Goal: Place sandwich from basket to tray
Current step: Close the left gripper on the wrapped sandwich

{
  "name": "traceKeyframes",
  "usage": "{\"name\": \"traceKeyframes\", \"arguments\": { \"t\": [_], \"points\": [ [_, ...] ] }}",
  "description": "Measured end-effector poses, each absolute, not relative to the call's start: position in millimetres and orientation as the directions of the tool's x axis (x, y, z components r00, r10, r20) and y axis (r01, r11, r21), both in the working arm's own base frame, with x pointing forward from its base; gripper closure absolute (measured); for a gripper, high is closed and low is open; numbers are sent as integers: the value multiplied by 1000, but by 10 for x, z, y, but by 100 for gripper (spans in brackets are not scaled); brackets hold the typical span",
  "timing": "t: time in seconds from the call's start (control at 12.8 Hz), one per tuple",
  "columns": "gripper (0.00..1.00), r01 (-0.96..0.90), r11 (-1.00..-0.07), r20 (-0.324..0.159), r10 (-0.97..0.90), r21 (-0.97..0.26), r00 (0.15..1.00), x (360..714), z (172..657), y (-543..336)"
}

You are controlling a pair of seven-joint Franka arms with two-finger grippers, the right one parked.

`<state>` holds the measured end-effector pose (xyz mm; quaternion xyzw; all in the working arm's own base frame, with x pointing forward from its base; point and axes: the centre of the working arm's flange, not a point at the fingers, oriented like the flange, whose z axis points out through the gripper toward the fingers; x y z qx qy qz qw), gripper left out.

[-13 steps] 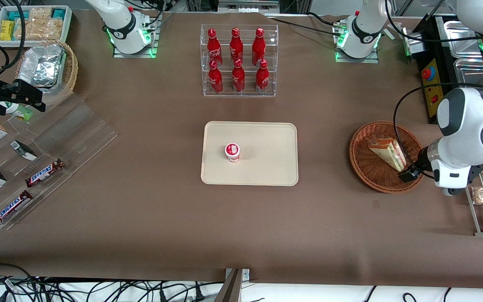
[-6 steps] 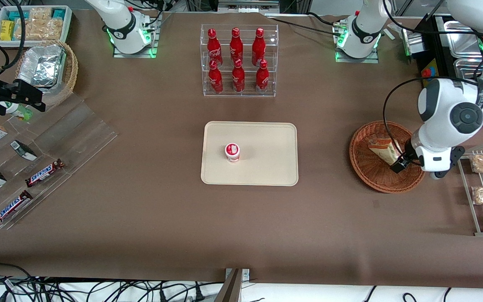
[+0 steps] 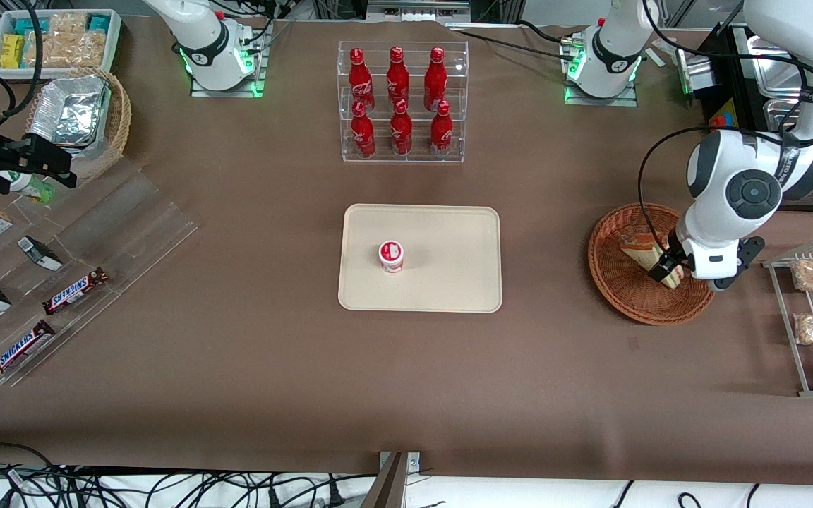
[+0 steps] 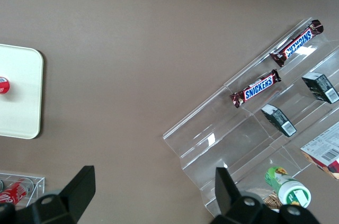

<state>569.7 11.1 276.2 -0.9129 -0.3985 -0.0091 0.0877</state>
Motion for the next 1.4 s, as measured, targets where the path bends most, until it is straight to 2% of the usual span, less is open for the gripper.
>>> {"name": "traceKeyframes", "arguments": {
  "t": [0.55,1.01,1.09,1.17,1.4],
  "points": [
    [0,764,-630,83,761,-138,643,5511,2522,82],
    [1,770,-622,81,768,-142,635,5486,2495,78],
    [4,771,-620,80,770,-142,634,5481,2490,78],
    [19,772,-620,79,770,-143,633,5475,2484,77],
    [53,772,-619,78,770,-145,633,5466,2475,74]
  ]
}}
